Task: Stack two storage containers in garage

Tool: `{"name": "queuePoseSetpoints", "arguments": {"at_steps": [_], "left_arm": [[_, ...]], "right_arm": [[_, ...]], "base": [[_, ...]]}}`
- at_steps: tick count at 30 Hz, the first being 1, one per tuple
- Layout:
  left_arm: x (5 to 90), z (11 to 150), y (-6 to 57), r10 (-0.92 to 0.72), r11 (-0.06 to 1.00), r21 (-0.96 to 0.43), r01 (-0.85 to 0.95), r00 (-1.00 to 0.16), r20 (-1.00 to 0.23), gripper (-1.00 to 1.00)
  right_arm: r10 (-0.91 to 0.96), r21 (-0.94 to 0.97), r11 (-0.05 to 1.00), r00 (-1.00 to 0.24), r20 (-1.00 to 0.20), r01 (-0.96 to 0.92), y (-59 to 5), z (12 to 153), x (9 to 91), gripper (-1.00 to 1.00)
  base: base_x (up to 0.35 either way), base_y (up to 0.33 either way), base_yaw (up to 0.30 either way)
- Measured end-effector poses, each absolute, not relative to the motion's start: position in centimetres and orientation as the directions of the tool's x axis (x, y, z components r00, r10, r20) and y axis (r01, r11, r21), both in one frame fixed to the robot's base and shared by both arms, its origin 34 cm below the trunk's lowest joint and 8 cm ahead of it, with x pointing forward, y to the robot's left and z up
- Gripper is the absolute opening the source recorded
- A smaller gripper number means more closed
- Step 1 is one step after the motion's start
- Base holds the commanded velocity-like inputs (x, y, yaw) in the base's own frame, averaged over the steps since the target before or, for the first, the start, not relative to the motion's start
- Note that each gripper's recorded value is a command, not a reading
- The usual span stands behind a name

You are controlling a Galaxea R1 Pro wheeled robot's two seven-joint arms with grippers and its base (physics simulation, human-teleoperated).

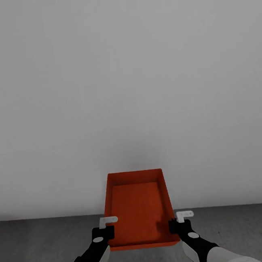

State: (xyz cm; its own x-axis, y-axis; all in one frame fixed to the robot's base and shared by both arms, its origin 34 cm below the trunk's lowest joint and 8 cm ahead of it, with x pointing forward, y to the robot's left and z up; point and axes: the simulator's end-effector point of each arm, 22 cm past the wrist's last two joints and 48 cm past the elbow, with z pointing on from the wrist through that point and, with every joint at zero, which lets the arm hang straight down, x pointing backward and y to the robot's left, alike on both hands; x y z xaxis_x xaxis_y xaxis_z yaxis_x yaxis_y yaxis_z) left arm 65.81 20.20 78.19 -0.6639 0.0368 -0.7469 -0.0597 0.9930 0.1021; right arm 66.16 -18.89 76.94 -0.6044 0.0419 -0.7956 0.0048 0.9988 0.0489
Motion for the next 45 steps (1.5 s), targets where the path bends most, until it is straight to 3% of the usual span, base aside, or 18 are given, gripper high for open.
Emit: {"name": "queuePoseSetpoints", "arguments": {"at_steps": [45], "left_arm": [[64.6,74.5,20.1,0.039,0.993,0.108,-0.052,-0.712,-0.701,-1.00]], "right_arm": [[0.044,0.049,0.999,-0.655,-0.755,0.010,-19.0,73.2,64.8,-1.00]], "base": [[0.000,0.000,0.000]]}}
